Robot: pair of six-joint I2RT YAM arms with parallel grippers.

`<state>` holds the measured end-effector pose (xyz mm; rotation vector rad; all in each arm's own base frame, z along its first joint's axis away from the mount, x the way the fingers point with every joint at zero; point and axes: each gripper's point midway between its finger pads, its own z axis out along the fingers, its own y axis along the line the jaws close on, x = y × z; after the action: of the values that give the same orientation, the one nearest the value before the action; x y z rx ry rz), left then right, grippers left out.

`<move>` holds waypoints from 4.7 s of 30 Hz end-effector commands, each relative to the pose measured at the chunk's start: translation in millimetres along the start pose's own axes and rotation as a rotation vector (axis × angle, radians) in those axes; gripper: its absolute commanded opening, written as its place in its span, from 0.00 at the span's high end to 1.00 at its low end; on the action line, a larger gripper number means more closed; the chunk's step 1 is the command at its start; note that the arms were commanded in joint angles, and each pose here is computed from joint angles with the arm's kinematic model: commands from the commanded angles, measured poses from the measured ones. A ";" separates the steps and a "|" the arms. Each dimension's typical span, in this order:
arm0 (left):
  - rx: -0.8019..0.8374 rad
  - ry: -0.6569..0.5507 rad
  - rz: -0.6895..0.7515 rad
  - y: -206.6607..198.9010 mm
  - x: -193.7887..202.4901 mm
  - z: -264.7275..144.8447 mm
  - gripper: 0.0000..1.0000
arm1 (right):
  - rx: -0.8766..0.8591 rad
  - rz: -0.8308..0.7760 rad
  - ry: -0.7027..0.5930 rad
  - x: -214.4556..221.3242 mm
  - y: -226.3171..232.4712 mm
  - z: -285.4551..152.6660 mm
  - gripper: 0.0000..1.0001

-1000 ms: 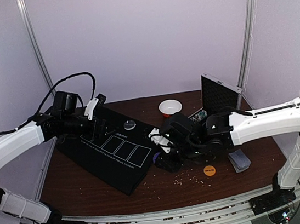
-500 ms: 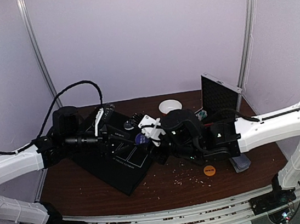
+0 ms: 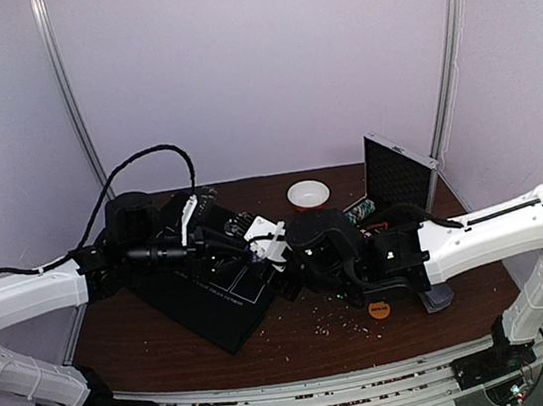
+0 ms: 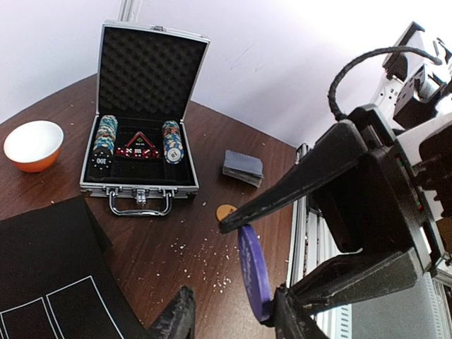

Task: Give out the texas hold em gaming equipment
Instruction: Pass from the right arm to the left, then place the small blind button on the poker table mat, then move the big blind button to the corner of the board.

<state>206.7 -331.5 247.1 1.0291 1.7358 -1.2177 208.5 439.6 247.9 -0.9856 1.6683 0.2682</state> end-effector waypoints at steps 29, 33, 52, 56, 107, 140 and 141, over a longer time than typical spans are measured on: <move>-0.011 -0.002 0.071 -8.1 -12.0 10.0 1.00 | 0.070 -0.028 0.019 6.5 -7.1 1.6 0.53; -0.115 0.011 -0.005 11.8 -7.5 9.4 1.00 | 0.092 -0.021 0.031 9.6 -13.0 -2.6 0.31; -0.364 0.270 -0.758 105.5 172.9 -48.3 1.00 | 0.047 0.182 0.087 37.4 -47.8 -28.6 0.18; -0.367 0.301 -0.799 104.7 187.5 -48.9 1.00 | 0.043 0.183 0.132 45.3 -46.1 -27.2 0.18; -0.750 0.267 -0.383 150.5 100.6 -91.0 0.25 | 0.050 0.540 1.214 325.5 -49.1 -77.3 0.35; -0.742 0.251 -0.354 146.8 92.9 -92.7 0.25 | -0.078 0.379 1.190 302.1 5.1 -57.4 0.51; -0.743 0.251 -0.351 147.3 92.4 -92.7 0.25 | -0.098 0.381 1.187 301.0 9.1 -57.7 0.53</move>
<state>286.4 -187.5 119.0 0.4237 2.4413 -0.5256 162.2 277.6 16.1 -0.8904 2.9231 0.0053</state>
